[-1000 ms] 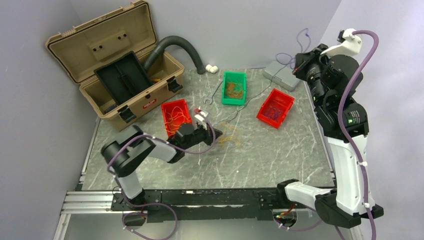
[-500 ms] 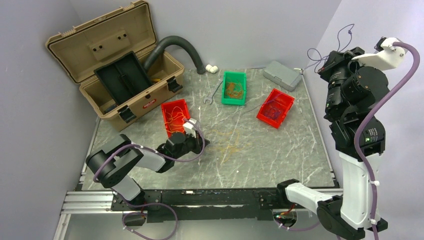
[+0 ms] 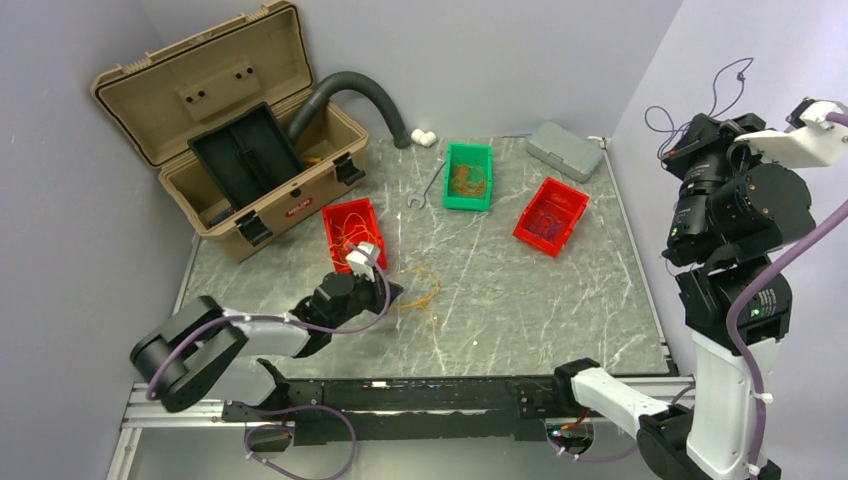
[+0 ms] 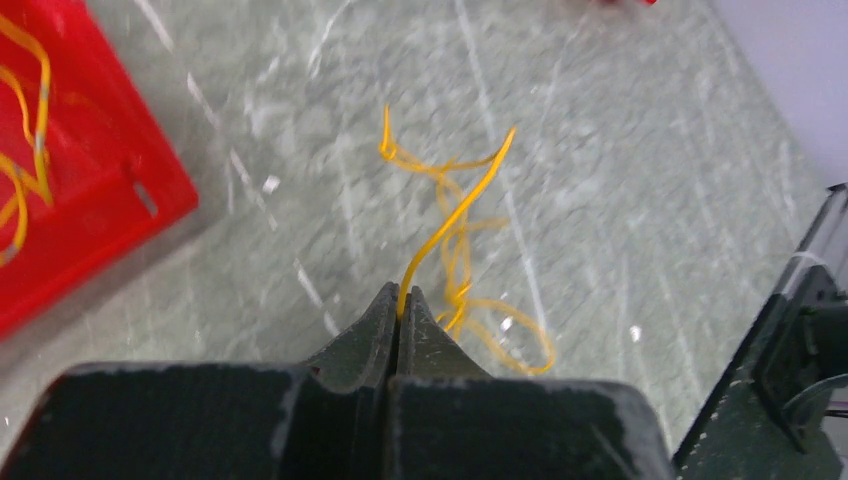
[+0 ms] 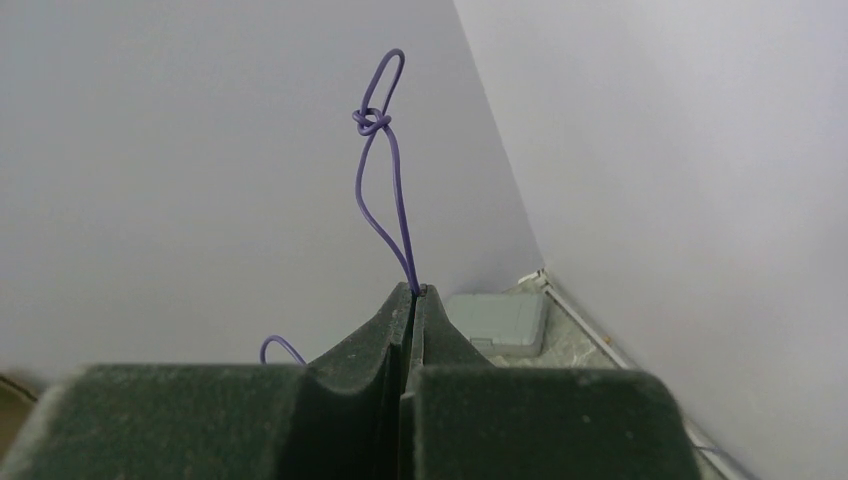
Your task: Untangle the cables
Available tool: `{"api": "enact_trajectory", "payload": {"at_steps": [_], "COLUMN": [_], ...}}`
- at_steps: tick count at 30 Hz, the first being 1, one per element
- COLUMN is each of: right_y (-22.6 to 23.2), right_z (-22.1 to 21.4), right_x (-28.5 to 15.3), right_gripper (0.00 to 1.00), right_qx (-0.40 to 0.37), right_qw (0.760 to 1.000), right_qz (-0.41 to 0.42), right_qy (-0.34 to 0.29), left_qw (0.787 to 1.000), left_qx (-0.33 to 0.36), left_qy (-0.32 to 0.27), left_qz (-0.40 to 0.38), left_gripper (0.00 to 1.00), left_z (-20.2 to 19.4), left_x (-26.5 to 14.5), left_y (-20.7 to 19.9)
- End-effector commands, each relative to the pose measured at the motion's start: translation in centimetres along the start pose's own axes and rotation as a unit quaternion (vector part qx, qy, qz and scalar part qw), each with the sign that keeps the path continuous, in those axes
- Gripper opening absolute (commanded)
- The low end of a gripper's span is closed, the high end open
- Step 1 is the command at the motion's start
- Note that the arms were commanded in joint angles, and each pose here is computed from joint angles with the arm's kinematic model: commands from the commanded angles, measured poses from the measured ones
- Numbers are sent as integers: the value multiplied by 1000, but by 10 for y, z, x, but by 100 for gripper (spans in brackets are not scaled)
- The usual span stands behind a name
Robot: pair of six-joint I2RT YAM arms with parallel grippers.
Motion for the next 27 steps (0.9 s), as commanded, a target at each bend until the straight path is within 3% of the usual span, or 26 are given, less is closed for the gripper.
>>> {"api": "enact_trajectory", "payload": {"at_steps": [1, 6, 15, 27], "right_y": [13, 24, 47, 33], "right_z": [-42, -87, -132, -180], "right_x": [11, 25, 52, 95], "right_gripper": [0, 0, 0, 0], "right_qx": [-20, -38, -45, -61], "right_qw": [998, 993, 986, 977], "right_qz": [30, 42, 56, 25], "right_qy": [53, 104, 149, 205], "left_qw": [999, 996, 991, 993], "left_qx": [36, 83, 98, 97], "left_qy": [-22, 2, 88, 66], "left_qz": [-34, -45, -6, -4], "left_gripper": [0, 0, 0, 0], "left_z": [44, 85, 122, 151], "left_x": [-3, -14, -29, -51], "left_y": [-28, -54, -74, -89]}}
Point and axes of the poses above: each gripper's point midway between its finger pads, its own x axis out along the fingers, its own y axis along the line the jaws close on, z = x × y, the point moved 5 cm from there along -x, back along the fingers, and after that the axes turned 1 degree about -x, right-handed, at the moved point
